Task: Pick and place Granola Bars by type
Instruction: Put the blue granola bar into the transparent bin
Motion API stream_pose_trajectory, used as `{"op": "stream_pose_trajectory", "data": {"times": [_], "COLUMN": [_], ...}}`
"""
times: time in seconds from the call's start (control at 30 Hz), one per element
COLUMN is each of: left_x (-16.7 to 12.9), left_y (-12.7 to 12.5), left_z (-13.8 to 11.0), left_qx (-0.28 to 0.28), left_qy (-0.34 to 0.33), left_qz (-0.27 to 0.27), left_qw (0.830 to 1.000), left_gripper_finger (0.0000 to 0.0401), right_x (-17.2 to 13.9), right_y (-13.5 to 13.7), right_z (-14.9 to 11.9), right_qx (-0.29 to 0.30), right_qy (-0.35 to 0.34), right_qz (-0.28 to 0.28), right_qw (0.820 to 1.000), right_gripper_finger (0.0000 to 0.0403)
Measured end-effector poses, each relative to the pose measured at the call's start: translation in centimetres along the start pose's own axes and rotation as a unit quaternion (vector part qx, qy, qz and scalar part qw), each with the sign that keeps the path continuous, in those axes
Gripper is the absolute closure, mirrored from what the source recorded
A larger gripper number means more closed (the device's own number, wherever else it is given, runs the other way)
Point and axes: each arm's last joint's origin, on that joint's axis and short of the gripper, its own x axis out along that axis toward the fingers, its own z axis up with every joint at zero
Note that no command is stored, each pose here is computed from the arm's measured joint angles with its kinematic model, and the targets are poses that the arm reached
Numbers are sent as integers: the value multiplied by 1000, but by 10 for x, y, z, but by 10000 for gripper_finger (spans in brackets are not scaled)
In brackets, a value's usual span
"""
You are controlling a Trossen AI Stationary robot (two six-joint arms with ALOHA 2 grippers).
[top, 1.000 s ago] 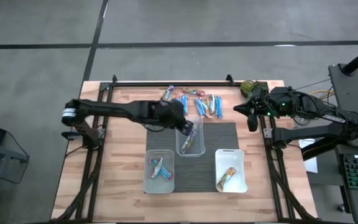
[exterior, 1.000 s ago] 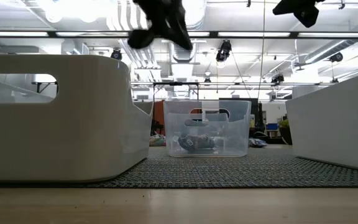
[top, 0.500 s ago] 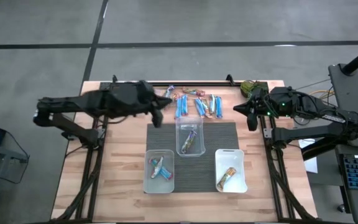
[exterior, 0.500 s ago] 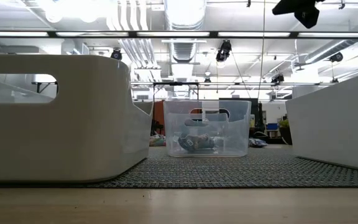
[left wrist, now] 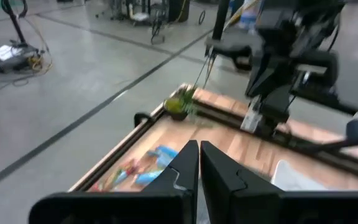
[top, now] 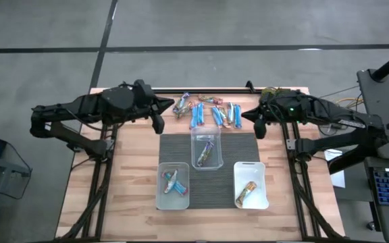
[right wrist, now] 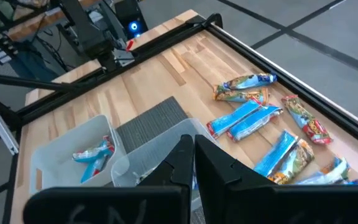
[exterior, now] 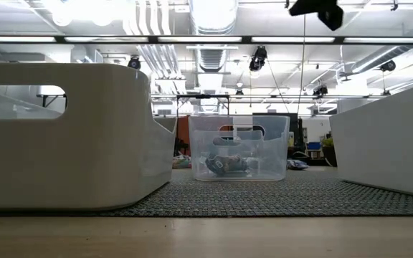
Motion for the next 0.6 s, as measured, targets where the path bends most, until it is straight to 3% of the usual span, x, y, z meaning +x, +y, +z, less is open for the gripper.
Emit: {"op": "stream_pose_trajectory", "data": {"times": [0.33, 0.6], "left_x": [-22, -57], "left_y": [14, 29], "left_z": [-5, 3], "left_qx": [43, 74], "left_qy": [31, -7], "left_qz": [9, -42], "left_qw": [999, 996], "left_gripper_finger": [401, 401], "right_x": [7, -3], "right_y": [16, 19], "right_z": [34, 43], "right_qx": [-12, -25], "right_qy": [-12, -6], "right_qz": [5, 2], "right_qw": [1000, 1000], "right_gripper_finger": [394, 394]}}
